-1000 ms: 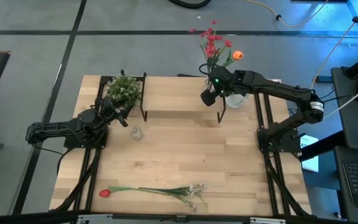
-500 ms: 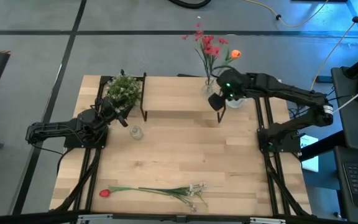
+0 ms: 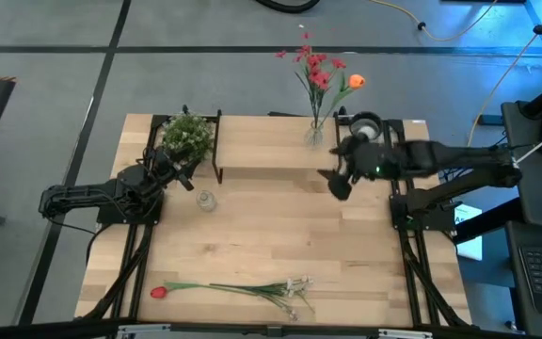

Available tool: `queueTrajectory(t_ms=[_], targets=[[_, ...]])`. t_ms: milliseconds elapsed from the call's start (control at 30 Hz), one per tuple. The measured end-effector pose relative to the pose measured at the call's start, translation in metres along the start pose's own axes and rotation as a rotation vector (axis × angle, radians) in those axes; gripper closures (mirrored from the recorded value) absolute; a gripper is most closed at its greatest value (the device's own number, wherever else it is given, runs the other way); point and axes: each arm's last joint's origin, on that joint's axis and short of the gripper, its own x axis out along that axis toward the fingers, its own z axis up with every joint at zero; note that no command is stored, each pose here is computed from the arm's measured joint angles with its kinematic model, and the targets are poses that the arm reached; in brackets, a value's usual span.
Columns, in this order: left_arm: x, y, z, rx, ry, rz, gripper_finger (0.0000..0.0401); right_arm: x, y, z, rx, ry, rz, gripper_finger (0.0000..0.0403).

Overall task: Pick and place flowers into a vace then onto a shelf
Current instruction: Put the white flowers into the transparent vase

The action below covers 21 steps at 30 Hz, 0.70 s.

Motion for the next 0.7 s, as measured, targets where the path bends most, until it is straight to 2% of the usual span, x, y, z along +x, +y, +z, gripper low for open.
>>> queueTrajectory(t_ms=[200, 367, 567, 700], targets=[[0.0, 0.0, 0.0, 0.009, -0.001, 0.004, 0.0166, 0.028, 0.021, -0.041, -0.017, -0.119, 0.136, 0.0049], [0.0, -0.004, 0.001, -0.021, 0.009, -0.118, 0.0166, 0.039, 0.028, -0.068, -0.054, -0.204, 0.21, 0.0049], [-0.002, -0.011, 0.008, -0.047, -0.015, -0.333, 0.0166, 0.042, 0.024, -0.086, 0.015, -0.261, 0.255, 0.0049], [0.0, -0.021, 0.017, 0.031, 0.039, -0.406, 0.0166, 0.041, 0.022, -0.089, 0.027, -0.26, 0.258, 0.005]])
